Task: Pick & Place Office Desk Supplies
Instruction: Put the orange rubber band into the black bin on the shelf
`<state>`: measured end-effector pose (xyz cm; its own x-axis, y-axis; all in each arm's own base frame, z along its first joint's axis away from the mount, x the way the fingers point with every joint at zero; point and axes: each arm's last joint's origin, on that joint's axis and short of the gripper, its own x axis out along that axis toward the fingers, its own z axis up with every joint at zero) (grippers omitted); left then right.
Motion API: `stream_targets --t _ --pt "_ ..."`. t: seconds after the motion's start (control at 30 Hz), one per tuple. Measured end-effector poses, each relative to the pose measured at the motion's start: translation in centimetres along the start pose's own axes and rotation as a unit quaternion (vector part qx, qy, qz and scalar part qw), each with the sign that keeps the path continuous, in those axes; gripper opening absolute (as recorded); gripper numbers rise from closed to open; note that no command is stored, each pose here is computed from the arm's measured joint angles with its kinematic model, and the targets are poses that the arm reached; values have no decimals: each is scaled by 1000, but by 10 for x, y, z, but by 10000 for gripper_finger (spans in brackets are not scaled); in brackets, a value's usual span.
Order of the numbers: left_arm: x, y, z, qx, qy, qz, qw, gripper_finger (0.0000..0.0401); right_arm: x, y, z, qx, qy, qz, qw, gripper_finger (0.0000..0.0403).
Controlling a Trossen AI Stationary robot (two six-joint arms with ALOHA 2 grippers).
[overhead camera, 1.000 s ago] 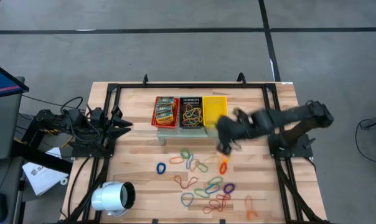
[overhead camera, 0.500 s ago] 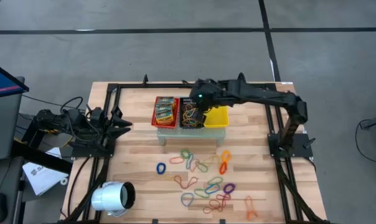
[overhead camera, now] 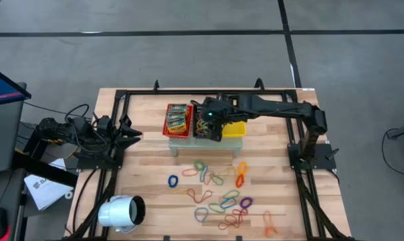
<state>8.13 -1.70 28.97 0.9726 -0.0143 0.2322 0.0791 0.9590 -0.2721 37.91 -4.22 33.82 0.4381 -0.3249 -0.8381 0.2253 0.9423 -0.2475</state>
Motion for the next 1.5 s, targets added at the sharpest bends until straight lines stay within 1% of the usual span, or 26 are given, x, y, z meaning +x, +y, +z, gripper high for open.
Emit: stream_targets --t 0.07,0.13,0.23,0.3,0.33,0.37,0.5,0.53,0.63,0.73,0.83,0.9,1.03,1.1,1.3,1.4,1.5 --pt "0 0 0 -1 0 0 1000 99 -13 3 -4 3 3 -4 1000 256" --pt "0 0 0 -1 0 0 1000 99 -27 8 -12 16 20 -2 1000 259" --pt "0 0 0 -3 0 0 1000 99 -56 21 -34 40 73 16 996 259" --pt "0 0 0 -4 0 0 1000 99 -79 34 -51 74 114 28 990 258" --pt "0 0 0 -4 0 0 1000 99 -89 44 -59 92 135 31 986 258" --pt "0 0 0 -4 0 0 1000 99 -96 57 -66 112 142 33 983 258" --pt "0 0 0 -1 0 0 1000 99 -112 120 -100 145 124 67 979 258" --pt "0 0 0 -1 0 0 1000 99 -112 134 -110 158 130 66 977 258" --pt "0 0 0 -1 0 0 1000 99 -104 170 -152 211 179 21 961 258" --pt "0 0 0 0 0 0 1000 99 -97 197 -193 281 219 4 934 258" --pt "0 0 0 -1 -1 0 1000 99 -88 224 -227 327 265 28 907 258" --pt "0 0 0 0 -1 0 1000 99 -81 236 -245 350 281 49 892 258" --pt "0 0 0 0 -1 0 1000 99 -63 249 -267 391 281 77 873 258" --pt "0 0 0 0 -1 0 1000 99 -55 251 -273 404 283 87 866 258" --pt "0 0 0 0 0 0 1000 99 -42 261 -290 429 295 141 842 258" --pt "0 0 0 0 0 0 1000 99 -40 262 -298 443 301 135 834 254" --pt "0 0 0 0 0 0 1000 99 -38 262 -304 446 303 131 832 239"
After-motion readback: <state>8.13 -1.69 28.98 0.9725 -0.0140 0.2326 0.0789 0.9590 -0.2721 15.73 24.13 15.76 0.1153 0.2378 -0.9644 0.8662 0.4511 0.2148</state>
